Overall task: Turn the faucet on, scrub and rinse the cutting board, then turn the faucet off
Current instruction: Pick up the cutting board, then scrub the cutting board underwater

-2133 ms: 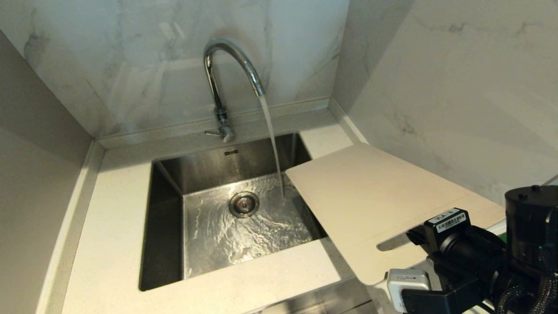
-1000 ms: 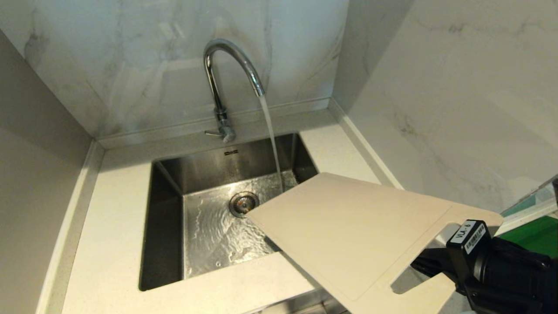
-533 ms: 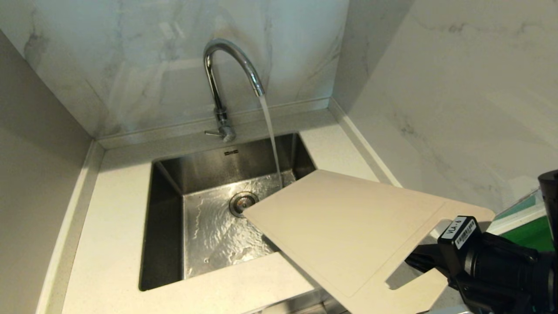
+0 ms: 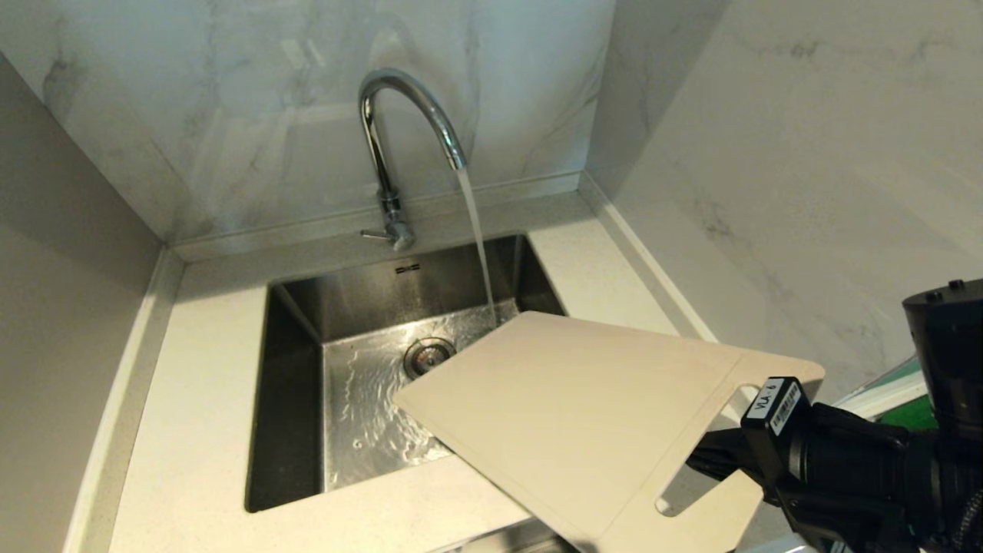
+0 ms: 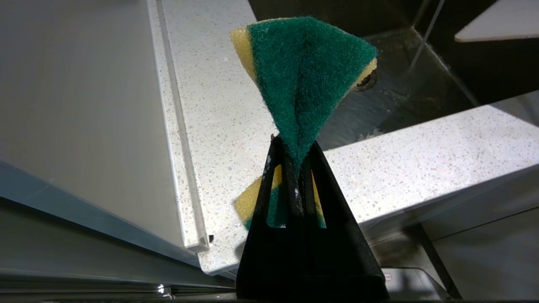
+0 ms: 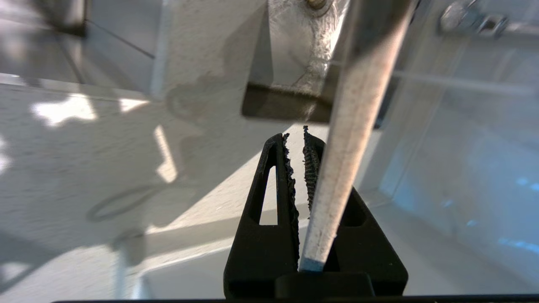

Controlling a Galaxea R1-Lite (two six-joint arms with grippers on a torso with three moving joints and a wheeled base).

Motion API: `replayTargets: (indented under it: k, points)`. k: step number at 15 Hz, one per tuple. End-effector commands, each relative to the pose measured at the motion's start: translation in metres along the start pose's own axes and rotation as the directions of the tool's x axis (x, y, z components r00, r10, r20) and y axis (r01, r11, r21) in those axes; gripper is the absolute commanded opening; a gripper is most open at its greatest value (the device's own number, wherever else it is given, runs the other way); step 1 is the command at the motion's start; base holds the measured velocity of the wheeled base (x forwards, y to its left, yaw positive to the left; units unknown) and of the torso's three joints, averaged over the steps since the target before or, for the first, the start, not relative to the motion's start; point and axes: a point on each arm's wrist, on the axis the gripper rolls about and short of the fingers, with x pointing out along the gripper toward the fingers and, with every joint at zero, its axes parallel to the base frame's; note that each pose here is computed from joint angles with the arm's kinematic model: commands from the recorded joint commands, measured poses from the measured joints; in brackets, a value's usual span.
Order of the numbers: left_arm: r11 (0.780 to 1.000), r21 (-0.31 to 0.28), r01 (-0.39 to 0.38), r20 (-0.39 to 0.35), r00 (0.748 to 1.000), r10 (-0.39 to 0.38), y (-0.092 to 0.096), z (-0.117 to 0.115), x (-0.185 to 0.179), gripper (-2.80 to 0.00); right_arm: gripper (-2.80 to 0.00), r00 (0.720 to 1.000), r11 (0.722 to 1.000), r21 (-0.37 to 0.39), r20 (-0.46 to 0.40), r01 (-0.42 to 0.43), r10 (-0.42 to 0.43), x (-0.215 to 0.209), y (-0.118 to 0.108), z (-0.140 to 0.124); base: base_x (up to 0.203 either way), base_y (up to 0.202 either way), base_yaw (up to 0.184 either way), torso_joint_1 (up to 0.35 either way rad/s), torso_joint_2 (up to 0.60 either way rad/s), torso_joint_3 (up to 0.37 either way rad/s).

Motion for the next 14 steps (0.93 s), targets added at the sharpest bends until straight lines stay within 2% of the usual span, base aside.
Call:
replayTargets:
  k: [1, 7, 10, 14]
  points:
    - [1.0, 0.0, 0.0, -0.003, 1.0, 0.0, 0.0, -0.001, 0.0, -2.8, -2.8, 0.999, 0.998, -0.058, 0.039, -0.011, 0.013, 0.012, -0.006, -0.003, 0.0, 0.0, 0.0, 0.0, 0.0, 0.0]
    - [1.0, 0.0, 0.0, -0.005, 1.0, 0.0, 0.0, -0.001, 0.0, -2.8, -2.8, 0.99, 0.983, -0.185, 0.137, 0.01, 0.016, 0.038, -0.023, -0.01, 0.0, 0.0, 0.0, 0.0, 0.0, 0.0]
    - [1.0, 0.0, 0.0, -0.005, 1.0, 0.0, 0.0, -0.001, 0.0, -2.8, -2.8, 0.989, 0.966, -0.258, 0.148, 0.032, 0.007, 0.049, -0.035, -0.015, 0.0, 0.0, 0.0, 0.0, 0.0, 0.0]
    - [1.0, 0.0, -0.001, -0.005, 1.0, 0.001, 0.0, -0.001, 0.0, -2.8, -2.8, 0.986, 0.919, -0.384, 0.168, 0.083, -0.019, 0.064, -0.055, -0.023, 0.0, 0.0, 0.0, 0.0, 0.0, 0.0]
